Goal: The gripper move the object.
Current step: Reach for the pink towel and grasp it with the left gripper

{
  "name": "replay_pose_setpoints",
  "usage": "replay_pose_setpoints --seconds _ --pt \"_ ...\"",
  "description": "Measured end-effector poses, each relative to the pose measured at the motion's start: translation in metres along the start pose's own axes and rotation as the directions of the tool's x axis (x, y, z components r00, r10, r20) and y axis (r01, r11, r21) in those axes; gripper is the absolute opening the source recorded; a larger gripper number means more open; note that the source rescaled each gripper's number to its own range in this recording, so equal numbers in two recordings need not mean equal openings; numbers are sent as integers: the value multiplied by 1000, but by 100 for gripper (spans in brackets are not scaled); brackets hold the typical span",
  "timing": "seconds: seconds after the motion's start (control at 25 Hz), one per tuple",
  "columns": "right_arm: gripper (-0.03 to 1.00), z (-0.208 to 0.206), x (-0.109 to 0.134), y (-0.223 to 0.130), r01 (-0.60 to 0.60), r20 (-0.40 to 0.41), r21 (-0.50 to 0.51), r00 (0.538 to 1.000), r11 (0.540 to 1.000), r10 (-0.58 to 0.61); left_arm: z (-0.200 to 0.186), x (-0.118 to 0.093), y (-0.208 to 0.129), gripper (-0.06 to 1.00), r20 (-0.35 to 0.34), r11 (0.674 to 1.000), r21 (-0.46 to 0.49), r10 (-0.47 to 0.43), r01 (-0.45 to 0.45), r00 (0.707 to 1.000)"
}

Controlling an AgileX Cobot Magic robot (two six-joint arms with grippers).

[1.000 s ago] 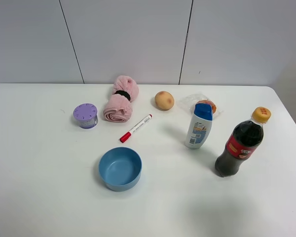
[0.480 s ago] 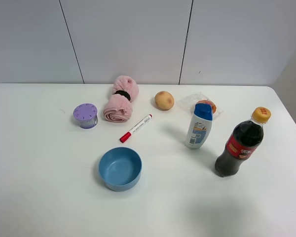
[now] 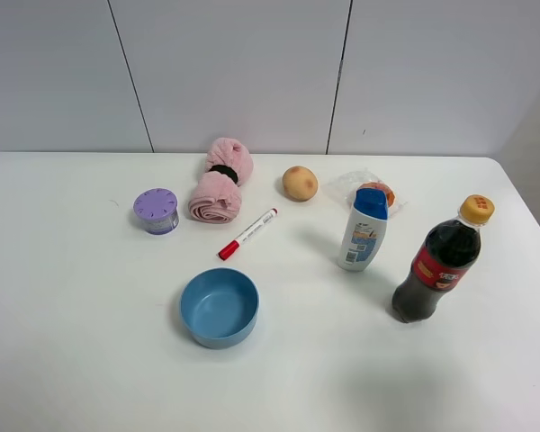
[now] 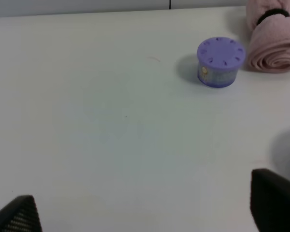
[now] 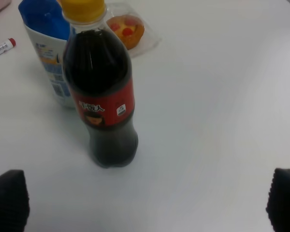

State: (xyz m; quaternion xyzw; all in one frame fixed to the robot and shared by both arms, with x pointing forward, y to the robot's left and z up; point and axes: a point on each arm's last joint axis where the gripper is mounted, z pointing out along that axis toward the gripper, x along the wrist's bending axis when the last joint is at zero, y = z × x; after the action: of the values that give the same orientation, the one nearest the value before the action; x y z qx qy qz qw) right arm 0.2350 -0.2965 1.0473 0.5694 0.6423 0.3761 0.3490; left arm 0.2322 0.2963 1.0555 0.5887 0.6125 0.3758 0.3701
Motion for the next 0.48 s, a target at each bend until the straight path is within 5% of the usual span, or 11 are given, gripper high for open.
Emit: replay_pose_setpoints --seconds 0.48 --pt "100 0 0 0 0 0 0 1000 1000 0 0 0 0 80 0 1000 0 0 0 1000"
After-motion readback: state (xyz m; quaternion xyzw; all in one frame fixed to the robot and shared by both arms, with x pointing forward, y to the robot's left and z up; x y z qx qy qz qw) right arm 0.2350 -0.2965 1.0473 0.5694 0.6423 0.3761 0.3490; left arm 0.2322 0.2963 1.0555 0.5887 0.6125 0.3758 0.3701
